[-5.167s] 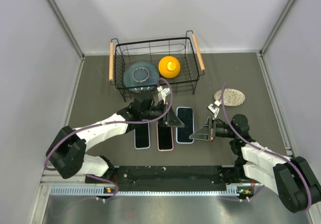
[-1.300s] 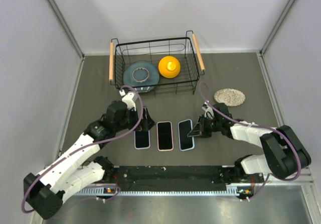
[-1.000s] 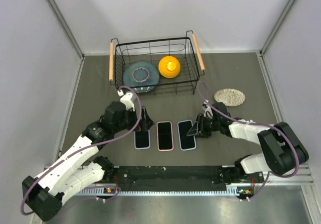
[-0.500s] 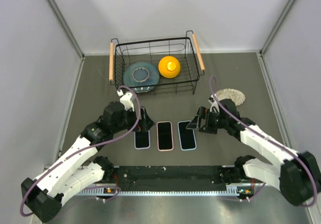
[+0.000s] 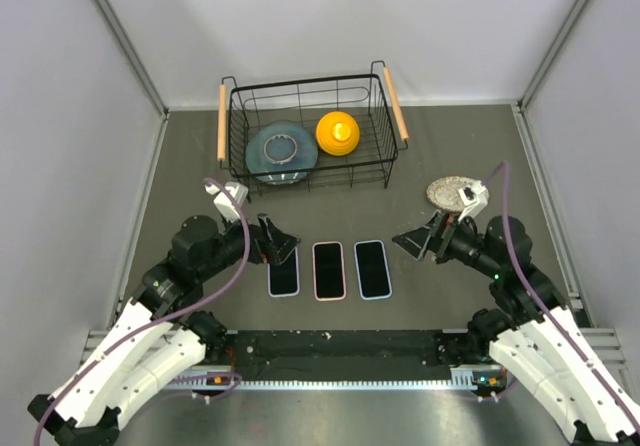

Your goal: Put the phone into the phone case

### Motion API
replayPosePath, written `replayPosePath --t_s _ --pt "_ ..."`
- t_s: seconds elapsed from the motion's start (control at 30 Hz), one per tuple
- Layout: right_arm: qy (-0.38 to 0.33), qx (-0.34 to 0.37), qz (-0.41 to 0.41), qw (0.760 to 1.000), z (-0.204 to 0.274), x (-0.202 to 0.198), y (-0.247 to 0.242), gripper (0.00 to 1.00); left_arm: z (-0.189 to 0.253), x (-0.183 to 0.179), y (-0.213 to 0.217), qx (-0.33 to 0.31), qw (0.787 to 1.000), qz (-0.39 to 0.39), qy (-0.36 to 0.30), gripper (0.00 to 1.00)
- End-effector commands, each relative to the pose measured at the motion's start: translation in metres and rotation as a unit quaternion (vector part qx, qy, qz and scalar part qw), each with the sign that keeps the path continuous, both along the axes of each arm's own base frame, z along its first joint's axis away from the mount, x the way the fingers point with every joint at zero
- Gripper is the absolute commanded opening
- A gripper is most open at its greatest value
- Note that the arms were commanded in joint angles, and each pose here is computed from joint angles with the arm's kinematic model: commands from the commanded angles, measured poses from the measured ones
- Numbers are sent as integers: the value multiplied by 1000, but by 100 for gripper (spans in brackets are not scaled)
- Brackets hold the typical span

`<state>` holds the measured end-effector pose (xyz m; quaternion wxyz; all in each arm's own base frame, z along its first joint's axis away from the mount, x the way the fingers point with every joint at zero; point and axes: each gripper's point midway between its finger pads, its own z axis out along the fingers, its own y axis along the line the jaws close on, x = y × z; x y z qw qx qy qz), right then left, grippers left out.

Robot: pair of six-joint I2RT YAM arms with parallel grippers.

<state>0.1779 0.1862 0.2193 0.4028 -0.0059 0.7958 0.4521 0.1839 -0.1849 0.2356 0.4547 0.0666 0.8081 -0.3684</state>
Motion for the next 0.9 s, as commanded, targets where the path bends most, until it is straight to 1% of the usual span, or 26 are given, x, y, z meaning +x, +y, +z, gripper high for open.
replayPosePath --t_s 0.0,0.23,0.87 --pt "-33 18 -29 999 20 -3 -9 99 35 1 2 -34 998 6 -50 99" --pt "-63 31 -40 997 34 -8 -16 99 36 -1 6 -33 998 12 -52 99" --pt "-58 29 -44 997 32 -6 -15 99 31 0 8 -30 998 18 -52 99"
